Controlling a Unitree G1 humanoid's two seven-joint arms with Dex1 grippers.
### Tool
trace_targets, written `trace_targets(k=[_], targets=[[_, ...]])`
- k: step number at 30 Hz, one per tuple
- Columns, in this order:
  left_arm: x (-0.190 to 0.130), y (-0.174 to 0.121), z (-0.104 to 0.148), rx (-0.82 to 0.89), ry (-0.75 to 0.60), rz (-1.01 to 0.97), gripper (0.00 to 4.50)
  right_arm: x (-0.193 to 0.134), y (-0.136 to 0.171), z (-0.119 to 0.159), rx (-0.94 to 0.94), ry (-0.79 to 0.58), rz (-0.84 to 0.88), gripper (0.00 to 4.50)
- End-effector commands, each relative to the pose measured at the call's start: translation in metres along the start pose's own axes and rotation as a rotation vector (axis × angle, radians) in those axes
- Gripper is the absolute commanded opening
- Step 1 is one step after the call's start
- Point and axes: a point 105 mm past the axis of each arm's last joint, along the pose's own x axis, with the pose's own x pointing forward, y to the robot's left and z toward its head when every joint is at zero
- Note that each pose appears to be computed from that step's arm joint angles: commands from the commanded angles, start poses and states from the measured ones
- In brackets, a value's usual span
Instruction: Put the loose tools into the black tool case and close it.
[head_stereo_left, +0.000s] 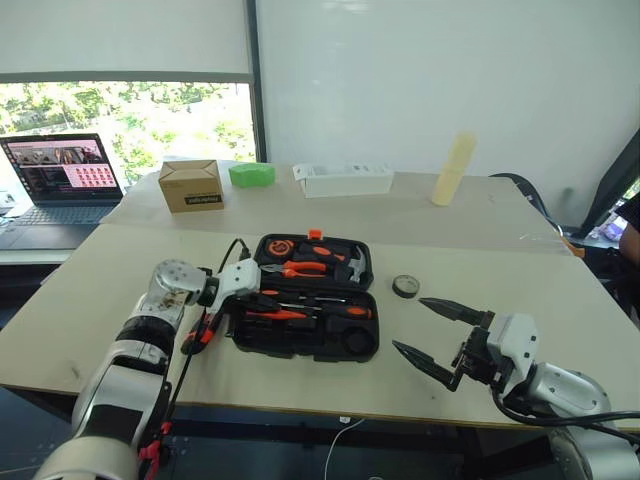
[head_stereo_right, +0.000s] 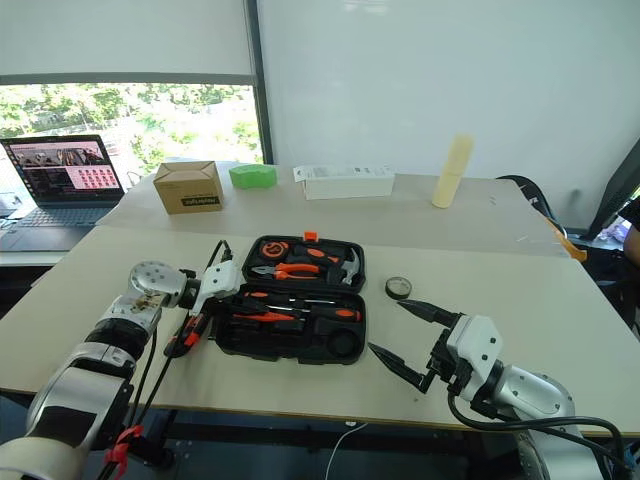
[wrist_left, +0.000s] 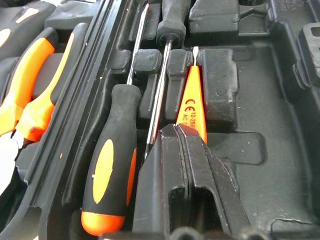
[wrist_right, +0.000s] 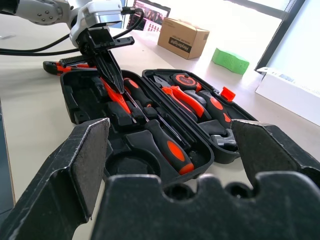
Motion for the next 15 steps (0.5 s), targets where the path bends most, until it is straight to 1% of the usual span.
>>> trace_targets(k=[1,3,6,8,10,12,14,15], targets=[[-0.022,-0.011,-0.023,-0.049,0.049,0.018,0.04,-0.002,-0.003,0.008,-0.041,-0.033,-0.015,4.5],[-0.034,-0.01,-0.024,-0.085,0.0,0.067,0.04,-0.002,-0.004,0.007,-0.038,-0.033,-0.016,4.5],[-0.056,0.0,-0.015,-0.106,-0.11,0.19,0.04,-0.002,-0.006,0.006,-0.036,-0.033,-0.015,4.5],[-0.097,0.003,-0.016,-0.169,-0.174,0.338,0.04,-0.002,-0.006,0.005,-0.03,-0.039,-0.008,4.5],[-0.127,-0.006,-0.026,-0.218,-0.162,0.421,0.04,-0.002,-0.006,0.005,-0.024,-0.046,-0.003,4.5],[-0.146,-0.025,-0.041,-0.276,-0.114,0.459,0.04,-0.002,-0.004,0.005,-0.022,-0.047,0.006,4.5],[-0.168,-0.045,-0.059,-0.369,-0.068,0.529,0.04,-0.001,-0.002,0.004,-0.022,-0.048,0.015,4.5],[-0.179,-0.056,-0.067,-0.423,-0.054,0.578,0.28,-0.001,-0.002,0.004,-0.022,-0.051,0.017,4.5]])
